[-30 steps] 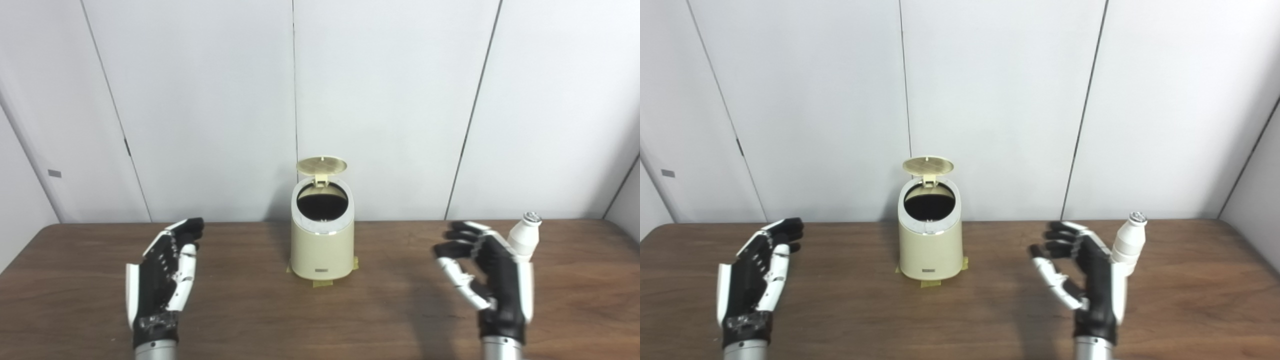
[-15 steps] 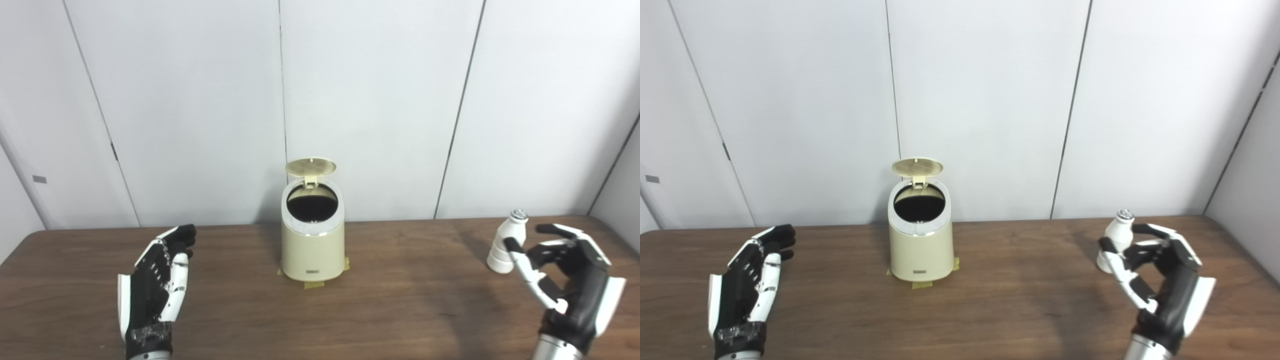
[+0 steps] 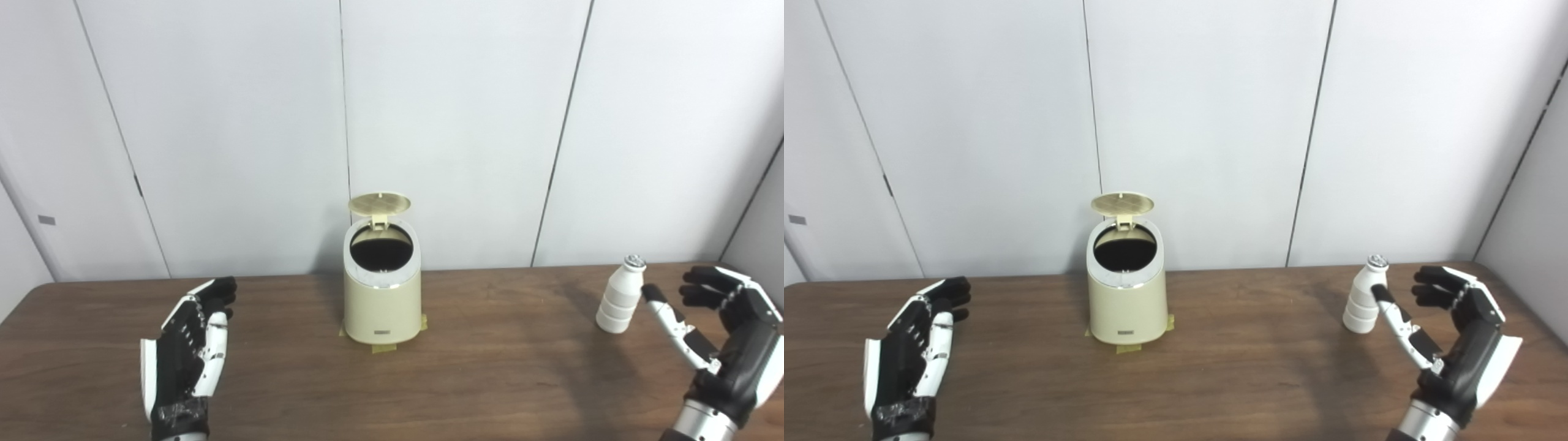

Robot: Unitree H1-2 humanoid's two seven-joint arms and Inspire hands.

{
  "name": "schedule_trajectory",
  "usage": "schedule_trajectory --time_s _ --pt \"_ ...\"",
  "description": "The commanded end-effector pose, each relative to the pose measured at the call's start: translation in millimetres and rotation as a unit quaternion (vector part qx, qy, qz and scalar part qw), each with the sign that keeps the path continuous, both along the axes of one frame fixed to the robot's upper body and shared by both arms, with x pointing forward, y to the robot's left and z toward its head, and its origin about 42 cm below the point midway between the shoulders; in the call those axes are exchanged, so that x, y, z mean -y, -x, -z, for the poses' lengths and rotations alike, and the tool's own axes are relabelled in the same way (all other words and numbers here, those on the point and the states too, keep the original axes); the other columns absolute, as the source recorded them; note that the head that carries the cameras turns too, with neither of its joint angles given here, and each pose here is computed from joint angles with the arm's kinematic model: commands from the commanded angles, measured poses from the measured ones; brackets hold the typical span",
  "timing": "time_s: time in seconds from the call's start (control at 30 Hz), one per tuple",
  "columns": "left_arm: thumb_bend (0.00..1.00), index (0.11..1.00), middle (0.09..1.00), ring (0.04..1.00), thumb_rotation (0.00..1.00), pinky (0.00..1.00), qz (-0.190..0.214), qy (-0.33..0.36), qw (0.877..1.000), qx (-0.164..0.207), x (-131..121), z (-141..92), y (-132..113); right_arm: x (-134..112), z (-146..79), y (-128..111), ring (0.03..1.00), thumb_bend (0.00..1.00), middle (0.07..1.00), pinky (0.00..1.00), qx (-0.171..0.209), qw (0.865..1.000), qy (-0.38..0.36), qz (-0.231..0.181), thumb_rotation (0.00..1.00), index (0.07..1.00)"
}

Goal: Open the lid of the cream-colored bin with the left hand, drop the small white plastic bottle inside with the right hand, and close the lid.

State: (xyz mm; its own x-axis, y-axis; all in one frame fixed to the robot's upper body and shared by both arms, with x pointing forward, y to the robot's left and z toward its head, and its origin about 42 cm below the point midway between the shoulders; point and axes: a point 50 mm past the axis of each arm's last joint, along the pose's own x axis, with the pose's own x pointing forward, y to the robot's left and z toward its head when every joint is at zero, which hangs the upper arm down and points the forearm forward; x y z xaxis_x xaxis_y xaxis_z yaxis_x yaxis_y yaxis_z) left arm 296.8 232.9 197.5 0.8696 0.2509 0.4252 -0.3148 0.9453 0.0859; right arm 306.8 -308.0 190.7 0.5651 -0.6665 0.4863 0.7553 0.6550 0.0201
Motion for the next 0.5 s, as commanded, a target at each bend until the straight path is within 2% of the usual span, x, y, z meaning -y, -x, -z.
schedule_trajectory --time_s 0.0,0.03,0.1,0.17,0.3,0.47 --pt "0.17 0.712 0.724 0.731 0.59 0.69 0.007 -0.008 0.999 0.045 4.7 -19.9 -3.2 1.0 -18.8 -4.0 0.685 0.79 0.778 0.57 0.009 1.0 0.02 -0.017 0.29 0.838" --pt "0.17 0.712 0.724 0.731 0.59 0.69 0.008 -0.008 0.999 0.045 4.7 -19.9 -3.2 1.9 -18.4 -4.0 0.729 0.79 0.807 0.63 -0.003 0.999 0.023 -0.025 0.3 0.871" --pt "0.17 0.713 0.724 0.731 0.59 0.69 0.008 -0.008 0.999 0.046 4.3 -19.6 -3.5 3.7 -17.8 -4.1 0.851 0.8 0.895 0.81 -0.03 0.998 0.026 -0.04 0.32 0.967" --pt "0.17 0.712 0.724 0.732 0.6 0.69 0.005 -0.011 0.999 0.044 4.2 -19.5 -3.6 5.6 -17.5 -4.9 0.899 0.81 0.919 0.87 -0.057 0.997 0.023 -0.049 0.34 0.992" --pt "0.18 0.711 0.722 0.73 0.6 0.69 0.006 -0.011 0.999 0.042 4.3 -19.6 -3.2 10.0 -16.4 -10.2 0.873 0.84 0.91 0.78 -0.097 0.994 0.02 -0.054 0.33 0.967" --pt "0.18 0.71 0.723 0.73 0.59 0.68 0.004 -0.008 0.999 0.043 4.1 -19.5 -3.8 14.6 -15.2 -17.8 0.871 0.87 0.907 0.77 -0.131 0.99 0.013 -0.057 0.32 0.956"
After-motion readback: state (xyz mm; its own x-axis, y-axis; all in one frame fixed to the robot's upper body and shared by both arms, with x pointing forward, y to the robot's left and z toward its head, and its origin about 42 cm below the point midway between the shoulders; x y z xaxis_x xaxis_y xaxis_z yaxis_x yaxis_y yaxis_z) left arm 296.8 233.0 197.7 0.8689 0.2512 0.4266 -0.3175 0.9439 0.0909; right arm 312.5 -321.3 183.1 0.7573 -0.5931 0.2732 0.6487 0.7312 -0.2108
